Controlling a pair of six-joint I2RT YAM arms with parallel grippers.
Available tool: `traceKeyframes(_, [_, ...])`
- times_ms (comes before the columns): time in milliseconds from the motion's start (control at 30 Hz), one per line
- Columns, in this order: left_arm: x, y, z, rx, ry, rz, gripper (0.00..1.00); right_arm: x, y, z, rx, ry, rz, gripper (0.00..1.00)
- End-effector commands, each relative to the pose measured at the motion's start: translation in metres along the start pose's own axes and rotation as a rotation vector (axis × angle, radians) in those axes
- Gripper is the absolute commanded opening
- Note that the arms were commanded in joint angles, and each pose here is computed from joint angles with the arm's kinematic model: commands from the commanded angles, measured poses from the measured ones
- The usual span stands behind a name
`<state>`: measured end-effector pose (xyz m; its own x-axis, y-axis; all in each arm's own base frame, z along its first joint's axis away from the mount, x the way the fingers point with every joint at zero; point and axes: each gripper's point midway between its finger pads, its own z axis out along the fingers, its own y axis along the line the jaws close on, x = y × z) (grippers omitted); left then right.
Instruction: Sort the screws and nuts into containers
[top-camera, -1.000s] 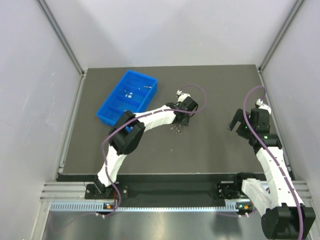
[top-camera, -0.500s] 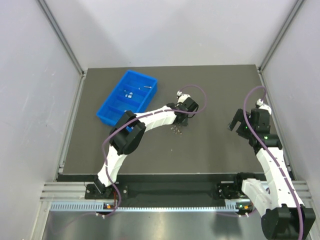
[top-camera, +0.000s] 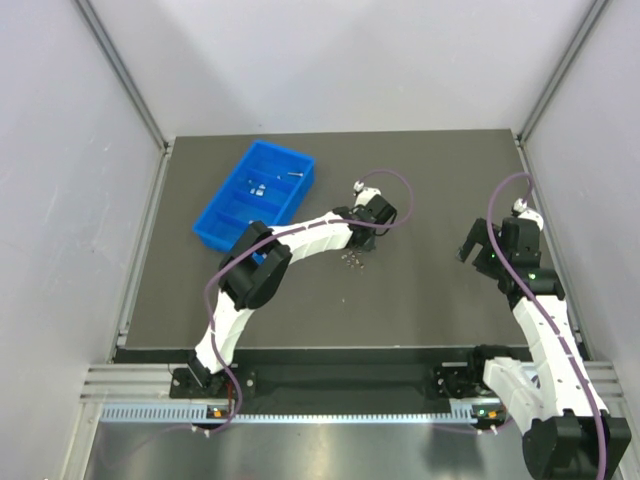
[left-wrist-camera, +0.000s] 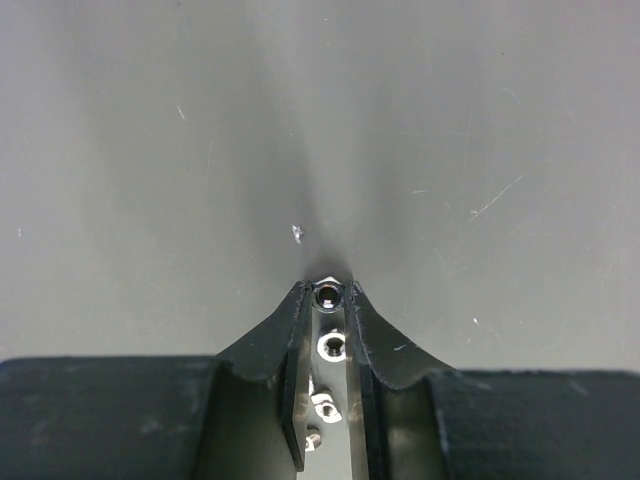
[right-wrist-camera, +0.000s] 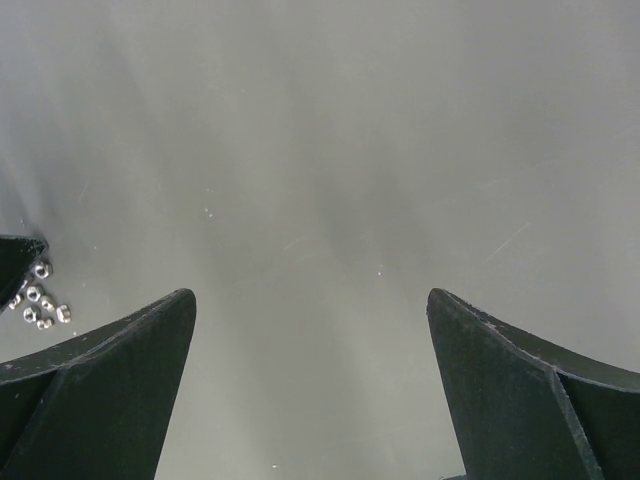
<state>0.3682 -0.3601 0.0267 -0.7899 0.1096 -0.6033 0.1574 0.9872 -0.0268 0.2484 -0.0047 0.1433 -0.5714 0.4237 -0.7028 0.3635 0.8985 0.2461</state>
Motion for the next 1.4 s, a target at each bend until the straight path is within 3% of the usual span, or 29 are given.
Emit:
traceKeyframes(0, [-0.021,0.009,-0.016,-0.009,-0.062,-0.018,0.15,-0.017,0.008,-0.008,-0.024,-0.058,0.006,1.00])
traceKeyframes(233, [-0.071,0.052,-0.064,-0.028,-0.171,-0.130,0.16,-0.016,0.008,-0.007,-0.024,-0.053,0.007,1.00])
traceKeyframes(500, [-0.115,0.193,-0.113,-0.151,-0.299,-0.373,0.16,-0.014,0.010,-0.002,-0.031,-0.043,0.013,1.00])
traceKeyframes(633, [-0.107,0.269,-0.112,-0.291,-0.303,-0.460,0.17,-0.015,0.013,0.002,-0.043,-0.039,0.013,1.00])
traceKeyframes(733, [-0.095,0.300,-0.101,-0.348,-0.283,-0.505,0.17,-0.015,0.014,0.004,-0.040,-0.030,0.011,1.00])
traceKeyframes(967, [-0.080,0.314,-0.060,-0.373,-0.231,-0.514,0.17,-0.020,0.015,0.002,-0.040,-0.038,0.005,0.99])
traceKeyframes(1133, [-0.090,0.316,-0.059,-0.375,-0.262,-0.512,0.20,-0.022,0.015,0.001,-0.039,-0.042,0.006,1.00])
traceKeyframes(1267, [-0.095,0.314,-0.067,-0.363,-0.266,-0.497,0.44,-0.020,0.012,0.000,-0.030,-0.045,0.006,1.00])
traceKeyframes(1367, [-0.096,0.303,-0.077,-0.304,-0.249,-0.489,0.54,-0.020,0.012,0.000,-0.028,-0.046,0.001,1.00])
